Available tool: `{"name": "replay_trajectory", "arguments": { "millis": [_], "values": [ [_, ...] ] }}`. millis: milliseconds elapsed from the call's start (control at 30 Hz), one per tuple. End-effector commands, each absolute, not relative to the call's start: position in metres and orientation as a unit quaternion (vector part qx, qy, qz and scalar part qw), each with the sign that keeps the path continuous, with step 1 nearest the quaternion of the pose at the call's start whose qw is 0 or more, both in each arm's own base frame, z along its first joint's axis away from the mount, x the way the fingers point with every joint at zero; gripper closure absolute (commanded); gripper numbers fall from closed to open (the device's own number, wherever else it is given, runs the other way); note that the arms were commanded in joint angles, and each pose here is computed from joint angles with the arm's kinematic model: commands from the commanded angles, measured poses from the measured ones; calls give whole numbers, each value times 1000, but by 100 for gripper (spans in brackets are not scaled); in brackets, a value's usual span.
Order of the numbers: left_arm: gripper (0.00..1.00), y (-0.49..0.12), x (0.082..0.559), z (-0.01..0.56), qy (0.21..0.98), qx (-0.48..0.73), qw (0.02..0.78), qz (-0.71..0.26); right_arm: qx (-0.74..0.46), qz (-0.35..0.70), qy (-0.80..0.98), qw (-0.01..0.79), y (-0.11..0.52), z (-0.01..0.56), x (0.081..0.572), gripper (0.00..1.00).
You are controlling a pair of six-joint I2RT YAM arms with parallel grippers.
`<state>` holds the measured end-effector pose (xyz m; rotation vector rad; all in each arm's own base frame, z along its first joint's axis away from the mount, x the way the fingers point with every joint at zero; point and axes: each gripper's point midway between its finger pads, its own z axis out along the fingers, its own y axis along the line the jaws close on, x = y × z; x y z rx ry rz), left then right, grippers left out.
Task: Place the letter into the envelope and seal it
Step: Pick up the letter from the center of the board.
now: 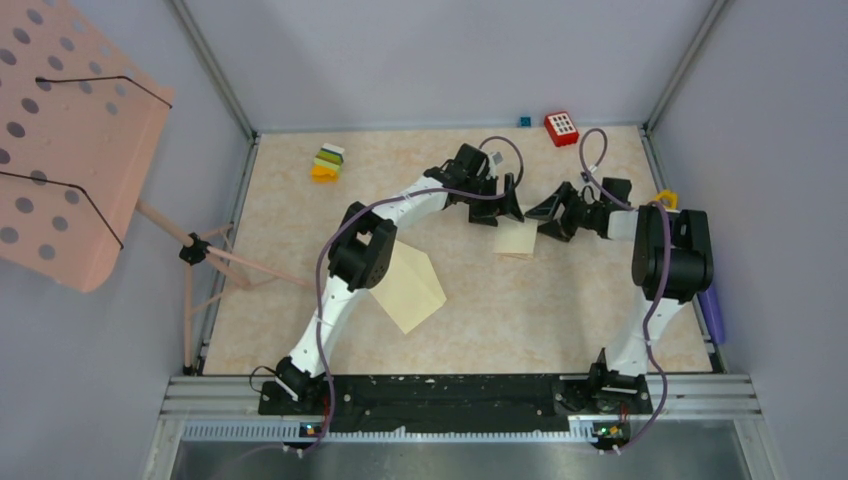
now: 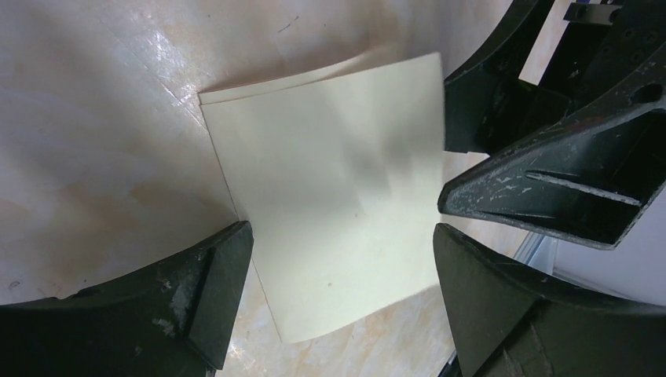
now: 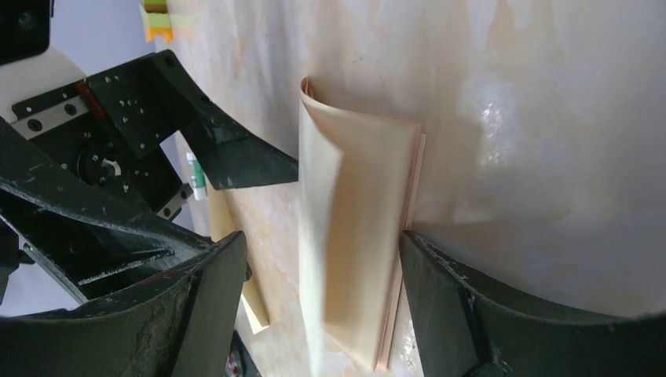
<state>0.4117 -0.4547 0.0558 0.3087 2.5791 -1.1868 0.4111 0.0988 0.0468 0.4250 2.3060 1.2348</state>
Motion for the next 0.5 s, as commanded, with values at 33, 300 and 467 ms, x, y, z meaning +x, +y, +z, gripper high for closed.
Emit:
{"name": "replay_trajectory", "arguments": {
  "millis": [33,300,467],
  "values": [
    [8,-426,376,-15,938,75,53,-335,150,450,861,183,109,25,388,28],
    [8,-424,376,-12,937,75,55,-336,133,452,862,188,110,34,387,28],
    [8,-425,375,-10,936,75,53,-340,119,490,843,188,118,48,384,28]
  ]
}}
